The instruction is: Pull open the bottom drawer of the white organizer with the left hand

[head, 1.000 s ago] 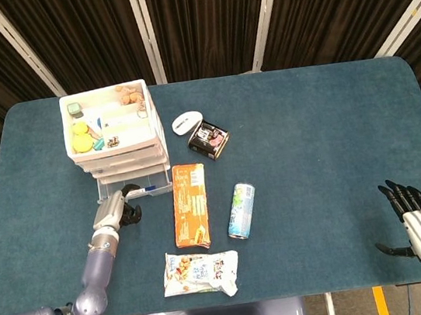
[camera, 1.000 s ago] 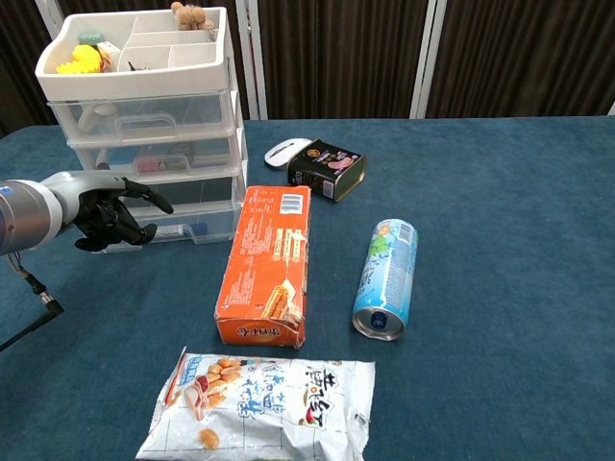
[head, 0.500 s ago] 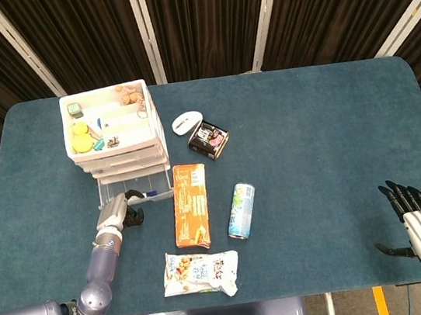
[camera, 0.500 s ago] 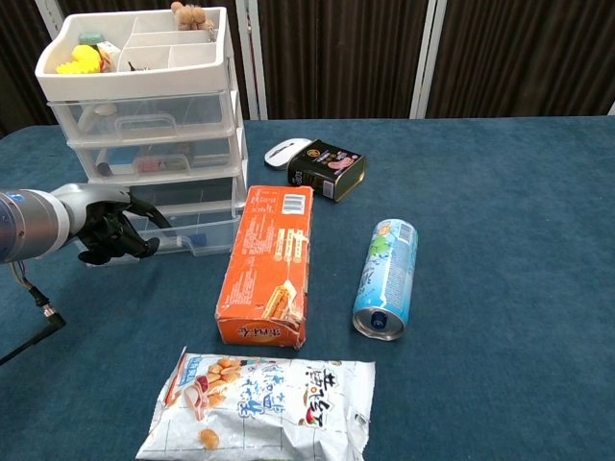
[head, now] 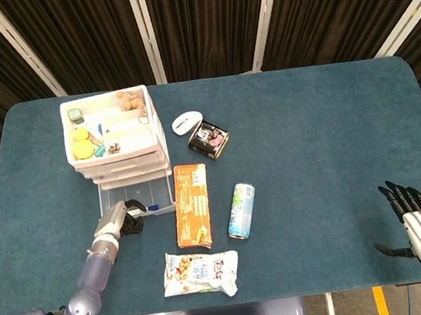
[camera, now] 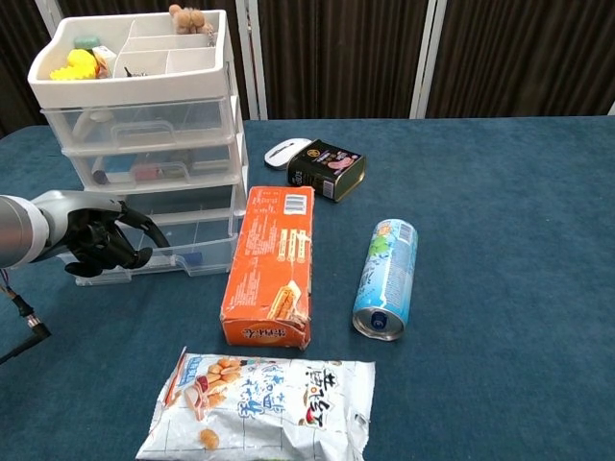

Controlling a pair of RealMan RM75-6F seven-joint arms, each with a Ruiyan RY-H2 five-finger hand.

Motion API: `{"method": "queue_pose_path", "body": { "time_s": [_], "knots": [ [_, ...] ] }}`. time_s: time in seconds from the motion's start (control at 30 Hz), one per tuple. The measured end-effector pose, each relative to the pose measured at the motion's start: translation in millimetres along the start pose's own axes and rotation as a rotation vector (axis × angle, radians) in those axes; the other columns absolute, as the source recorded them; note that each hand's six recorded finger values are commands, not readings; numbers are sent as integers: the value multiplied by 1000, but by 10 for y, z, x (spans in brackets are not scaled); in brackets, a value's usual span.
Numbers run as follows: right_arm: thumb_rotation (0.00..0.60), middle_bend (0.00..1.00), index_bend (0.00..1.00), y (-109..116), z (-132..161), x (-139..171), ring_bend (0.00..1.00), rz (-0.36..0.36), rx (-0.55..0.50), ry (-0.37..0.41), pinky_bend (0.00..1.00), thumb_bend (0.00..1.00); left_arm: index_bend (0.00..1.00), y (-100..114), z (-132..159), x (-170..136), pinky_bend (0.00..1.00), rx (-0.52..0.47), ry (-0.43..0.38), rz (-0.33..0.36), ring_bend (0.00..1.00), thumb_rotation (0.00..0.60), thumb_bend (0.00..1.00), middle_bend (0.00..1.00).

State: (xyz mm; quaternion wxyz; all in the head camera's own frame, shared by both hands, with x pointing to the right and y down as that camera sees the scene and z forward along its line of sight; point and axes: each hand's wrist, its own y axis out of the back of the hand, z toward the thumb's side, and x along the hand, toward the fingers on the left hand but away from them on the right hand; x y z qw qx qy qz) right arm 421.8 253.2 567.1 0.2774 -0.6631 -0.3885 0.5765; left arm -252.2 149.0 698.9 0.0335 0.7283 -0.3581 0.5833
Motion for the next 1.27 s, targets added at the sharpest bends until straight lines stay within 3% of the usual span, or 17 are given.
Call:
{"method": "queue_pose_path", "body": {
  "time_s": [0.13, 0.2, 0.27, 0.43, 0.57, 0.63, 0.93, 1.1, 1.27],
  "knots": [
    [600, 0, 0, -2, -3, 1, 0, 2, -1, -3, 0, 103, 96, 3, -15, -29, 918, 8, -13, 2, 906, 600, 390, 975],
    [600, 0, 0, -4, -6, 3, 0, 2, 0, -4, 0, 103, 49, 20, -24, -36, 875, 20, -24, 15, 836, 600, 278, 905],
    [600, 0, 0, -6, -8, 4, 0, 3, 1, -4, 0, 104, 32, 45, -36, -43, 774, 38, -38, 33, 720, 600, 187, 769],
    [600, 0, 0, 3, -10, 0, 0, 1, 2, -5, 0, 103, 35, 123, -86, -99, 513, 104, -76, 84, 362, 600, 136, 388],
    [600, 0, 0, 9, -25, -5, 0, -1, 6, -8, 0, 103, 36, 213, -159, -236, 339, 192, -118, 142, 176, 600, 137, 163],
    [600, 0, 0, 8, -32, -7, 0, -2, 7, -11, 0, 103, 29, 264, -195, -317, 274, 227, -140, 174, 110, 600, 137, 102],
    [600, 0, 0, 20, -36, -15, 0, -15, 20, -20, 0, 103, 23, 622, -622, -883, 136, 446, -240, 386, 2, 600, 136, 38],
    [600, 0, 0, 38, -53, -29, 0, -26, 23, -27, 0, 104, 22, 853, -1165, -1293, 119, 586, -201, 525, 0, 600, 137, 27],
    [600, 0, 0, 52, -59, -26, 0, -33, 28, -28, 0, 103, 23, 1012, -1496, -1635, 118, 622, -161, 608, 0, 600, 137, 27]
  ]
}}
